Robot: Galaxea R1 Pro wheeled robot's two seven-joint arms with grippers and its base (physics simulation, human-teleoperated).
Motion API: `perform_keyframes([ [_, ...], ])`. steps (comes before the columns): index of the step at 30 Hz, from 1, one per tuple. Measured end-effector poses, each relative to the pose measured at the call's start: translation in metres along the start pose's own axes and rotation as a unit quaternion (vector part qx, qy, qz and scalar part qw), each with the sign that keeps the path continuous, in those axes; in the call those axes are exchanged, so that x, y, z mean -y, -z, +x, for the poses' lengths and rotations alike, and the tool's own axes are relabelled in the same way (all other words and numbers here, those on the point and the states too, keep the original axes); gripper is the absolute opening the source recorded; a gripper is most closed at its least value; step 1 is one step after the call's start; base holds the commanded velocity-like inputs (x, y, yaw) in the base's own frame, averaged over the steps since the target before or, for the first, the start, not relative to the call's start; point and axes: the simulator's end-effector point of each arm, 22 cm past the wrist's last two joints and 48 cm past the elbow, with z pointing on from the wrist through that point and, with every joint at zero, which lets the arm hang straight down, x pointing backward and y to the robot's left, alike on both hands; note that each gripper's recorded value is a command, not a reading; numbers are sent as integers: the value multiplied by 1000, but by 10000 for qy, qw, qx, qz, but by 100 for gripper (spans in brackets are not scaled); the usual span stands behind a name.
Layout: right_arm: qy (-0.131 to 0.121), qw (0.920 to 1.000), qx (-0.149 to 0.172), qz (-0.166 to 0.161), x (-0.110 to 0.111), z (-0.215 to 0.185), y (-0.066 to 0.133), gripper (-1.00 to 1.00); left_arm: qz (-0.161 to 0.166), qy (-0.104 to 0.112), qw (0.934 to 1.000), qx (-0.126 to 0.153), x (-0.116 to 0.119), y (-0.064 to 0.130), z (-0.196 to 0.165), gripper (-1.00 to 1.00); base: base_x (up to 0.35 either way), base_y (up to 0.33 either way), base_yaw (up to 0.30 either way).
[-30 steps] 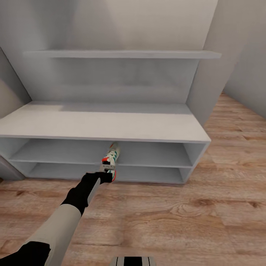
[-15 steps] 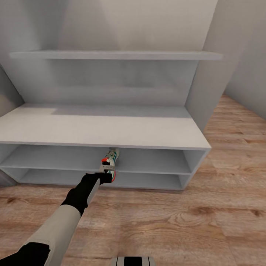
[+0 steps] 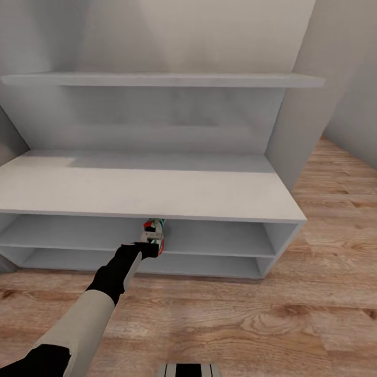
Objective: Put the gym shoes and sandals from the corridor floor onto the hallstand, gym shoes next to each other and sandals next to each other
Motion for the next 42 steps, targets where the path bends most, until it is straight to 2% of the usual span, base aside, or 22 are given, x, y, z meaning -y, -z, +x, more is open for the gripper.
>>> perform_keyframes([
  [31, -13, 10000, -17, -8, -2, 3, 1, -100, 20, 28, 10000, 21, 0, 1, -2, -100, 99, 0, 0],
  [42, -11, 10000, -18, -7, -1, 3, 1, -100, 33, 41, 10000, 26, 1, 1, -2, -100, 22, 0, 0],
])
